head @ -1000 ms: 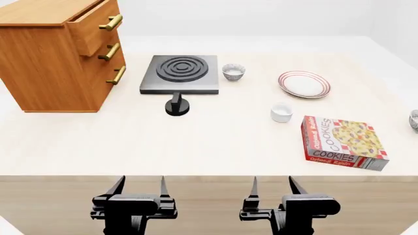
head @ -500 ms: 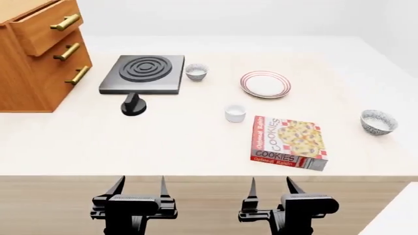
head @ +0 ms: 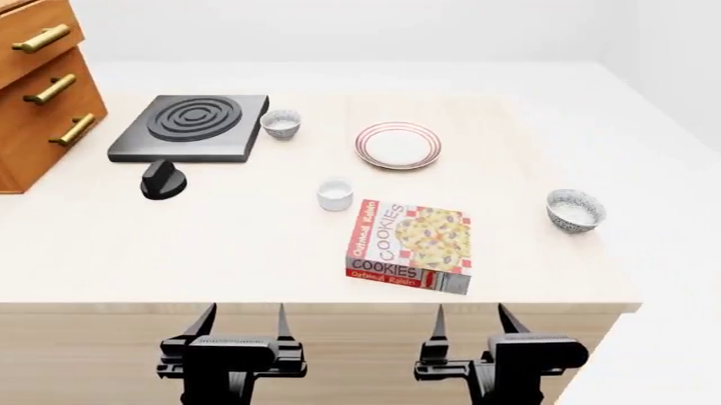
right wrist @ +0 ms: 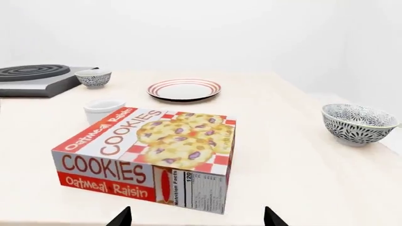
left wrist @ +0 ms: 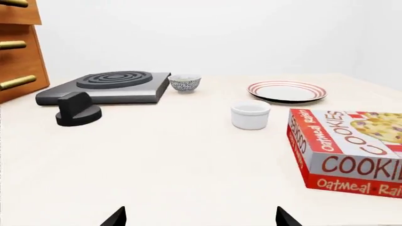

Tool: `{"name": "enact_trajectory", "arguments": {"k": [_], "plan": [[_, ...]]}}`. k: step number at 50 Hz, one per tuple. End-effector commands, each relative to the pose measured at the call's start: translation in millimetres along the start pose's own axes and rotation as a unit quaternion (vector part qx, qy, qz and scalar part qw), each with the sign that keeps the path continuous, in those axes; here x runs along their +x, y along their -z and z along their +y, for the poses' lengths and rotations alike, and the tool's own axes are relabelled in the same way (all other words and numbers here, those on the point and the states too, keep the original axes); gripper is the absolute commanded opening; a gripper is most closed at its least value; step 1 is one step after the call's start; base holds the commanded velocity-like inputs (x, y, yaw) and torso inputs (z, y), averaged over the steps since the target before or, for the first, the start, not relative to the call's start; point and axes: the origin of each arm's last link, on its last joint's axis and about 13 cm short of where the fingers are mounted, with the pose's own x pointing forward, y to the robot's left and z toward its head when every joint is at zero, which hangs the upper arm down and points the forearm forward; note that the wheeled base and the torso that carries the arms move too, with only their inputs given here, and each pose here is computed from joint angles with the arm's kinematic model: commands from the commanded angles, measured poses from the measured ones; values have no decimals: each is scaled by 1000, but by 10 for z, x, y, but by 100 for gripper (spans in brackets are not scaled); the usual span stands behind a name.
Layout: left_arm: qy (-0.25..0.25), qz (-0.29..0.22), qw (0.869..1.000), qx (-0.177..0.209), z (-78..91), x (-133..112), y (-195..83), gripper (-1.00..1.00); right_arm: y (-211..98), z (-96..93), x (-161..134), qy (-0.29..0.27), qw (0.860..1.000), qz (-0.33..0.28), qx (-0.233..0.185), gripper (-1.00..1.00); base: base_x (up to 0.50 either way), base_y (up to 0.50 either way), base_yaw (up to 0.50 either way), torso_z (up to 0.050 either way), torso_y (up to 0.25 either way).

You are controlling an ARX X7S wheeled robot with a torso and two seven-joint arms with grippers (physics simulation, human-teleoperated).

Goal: Pick the akita bowl next to the cookies box and place it on the plate.

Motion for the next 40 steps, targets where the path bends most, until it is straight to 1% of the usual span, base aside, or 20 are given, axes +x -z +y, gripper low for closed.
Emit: {"name": "enact_trajectory", "arguments": {"k": [1,5,6,7,8,9,10,11,12,13,14,17,19,20,21,23,27,30,35,40], "plan": [[-2,1,1000,4,14,-2,3,100,-5,6,10,5,1000,0,4,100,0,0,0,0,0],[-4,2,1000,3,20,0,-39,100,-31,19,14,2,1000,21,12,100,0,0,0,0,0],[-2,-3,1000,0,31,-10,-117,100,-82,27,2,-14,999,30,14,100,0,0,0,0,0],[-2,-3,1000,0,32,-12,-120,100,-85,27,1,-14,999,30,14,100,0,0,0,0,0],[-1,1,1000,-10,65,-14,-207,100,-172,21,4,-33,998,47,33,100,0,0,0,0,0],[4,4,1000,-4,81,-12,-249,100,-216,15,8,-42,997,52,34,100,0,0,0,0,0],[2,4,1000,6,113,2,-326,100,-279,9,22,-45,998,47,21,100,0,0,0,0,0],[1,5,1000,3,140,19,-397,100,-339,2,47,-36,999,37,3,100,0,0,0,0,0],[1,3,1000,5,164,36,-478,100,-419,-7,72,-35,999,31,-5,100,0,0,0,0,0],[0,-7,1000,22,199,71,-611,100,-564,-29,95,-47,999,28,0,100,0,0,0,0,0],[1,-15,1000,17,246,131,-871,100,-812,-59,140,-67,998,21,2,100,0,0,0,0,0],[-7,-30,999,12,297,195,-1222,100,-1108,-80,227,-58,998,1,-4,100,0,0,0,0,0],[-3,-28,1000,10,310,218,-1355,100,-1232,-89,276,-63,998,0,7,100,55,0,0,0,0],[-10,-36,999,21,319,231,-1414,100,-1301,-91,328,-60,998,4,7,100,480,0,0,0,0],[-10,-38,999,28,323,233,-1433,100,-1328,-91,358,-57,998,5,5,100,500,0,0,0,0],[-6,-34,999,20,332,232,-1449,100,-1334,-91,402,-48,999,-2,0,100,500,0,0,0,0],[-14,-24,999,28,339,240,-1358,100,-1305,-101,430,-50,999,14,13,100,500,0,0,0,0],[-14,-18,999,26,340,245,-1322,100,-1304,-116,420,-49,999,13,14,100,500,0,0,0,0],[-16,-18,999,38,332,262,-1334,100,-1315,-133,436,-49,998,17,20,100,500,0,0,0,0],[-15,-17,999,40,324,281,-1338,100,-1308,-136,455,-51,998,21,24,100,500,0,0,0,0]]}}
